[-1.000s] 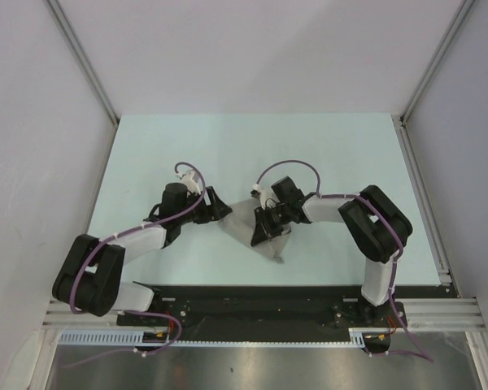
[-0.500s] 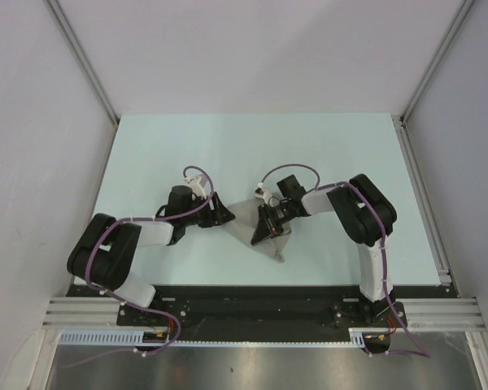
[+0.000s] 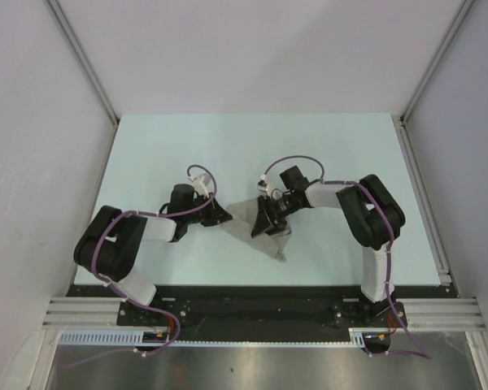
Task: Fold the napkin, place the utensils inside, and roll it up
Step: Roll the napkin with the utensil
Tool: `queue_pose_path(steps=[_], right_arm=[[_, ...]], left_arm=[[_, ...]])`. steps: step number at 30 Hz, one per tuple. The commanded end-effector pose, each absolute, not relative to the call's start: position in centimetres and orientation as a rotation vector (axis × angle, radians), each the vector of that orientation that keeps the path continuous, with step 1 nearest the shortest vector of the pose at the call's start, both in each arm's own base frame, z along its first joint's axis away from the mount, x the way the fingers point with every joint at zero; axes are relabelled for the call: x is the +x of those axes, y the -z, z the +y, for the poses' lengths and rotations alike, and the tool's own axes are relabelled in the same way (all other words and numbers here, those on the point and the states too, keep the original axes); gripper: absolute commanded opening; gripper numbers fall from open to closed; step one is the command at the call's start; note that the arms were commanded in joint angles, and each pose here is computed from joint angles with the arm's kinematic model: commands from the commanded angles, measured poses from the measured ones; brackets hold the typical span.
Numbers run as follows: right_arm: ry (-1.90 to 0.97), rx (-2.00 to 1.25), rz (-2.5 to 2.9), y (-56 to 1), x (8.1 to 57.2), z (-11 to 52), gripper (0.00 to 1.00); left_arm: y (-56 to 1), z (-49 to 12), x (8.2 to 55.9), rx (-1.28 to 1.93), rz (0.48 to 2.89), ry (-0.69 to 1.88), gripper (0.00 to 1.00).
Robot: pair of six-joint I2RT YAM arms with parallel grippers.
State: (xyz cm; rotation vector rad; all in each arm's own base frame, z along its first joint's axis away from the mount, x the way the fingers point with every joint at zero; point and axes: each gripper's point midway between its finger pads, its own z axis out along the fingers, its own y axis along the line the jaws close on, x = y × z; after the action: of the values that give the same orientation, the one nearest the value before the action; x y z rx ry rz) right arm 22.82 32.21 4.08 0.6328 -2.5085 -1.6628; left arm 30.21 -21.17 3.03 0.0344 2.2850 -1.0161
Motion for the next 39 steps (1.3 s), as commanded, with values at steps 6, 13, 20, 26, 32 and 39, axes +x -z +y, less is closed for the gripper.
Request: queue_pose_path(steps=[6, 13, 20, 26, 32, 39], right_arm=[[1.192, 1.066, -3.239, -10.8, 27.9, 31.2, 0.70], [0.504, 1.512, -3.577, -9.6, 26.6, 32.7, 0.70], [0.296, 1.705, -3.541, -7.6, 25.6, 33.5, 0.67], [0.332, 1.754, -3.454, -5.7, 24.9, 34.1, 0.61], [0.379, 1.785, -3.451, -5.9, 24.5, 34.6, 0.60], [0.453, 1.736, -3.330, -2.8, 23.3, 34.4, 0.62]], left_arm=[[-3.4, -21.4, 31.5, 0.015, 2.323, 1.001, 0.00], [-3.1, -21.3, 31.7, -0.005, 2.359, 0.988, 0.00], [-3.0, -21.4, 31.7, -0.013, 2.367, 0.992, 0.00], [-3.3, -21.5, 31.9, -0.010, 2.361, 0.999, 0.00], [-3.1, -21.5, 31.8, -0.015, 2.368, 0.997, 0.00], [-3.7, -21.7, 32.2, -0.028, 2.357, 1.008, 0.00]])
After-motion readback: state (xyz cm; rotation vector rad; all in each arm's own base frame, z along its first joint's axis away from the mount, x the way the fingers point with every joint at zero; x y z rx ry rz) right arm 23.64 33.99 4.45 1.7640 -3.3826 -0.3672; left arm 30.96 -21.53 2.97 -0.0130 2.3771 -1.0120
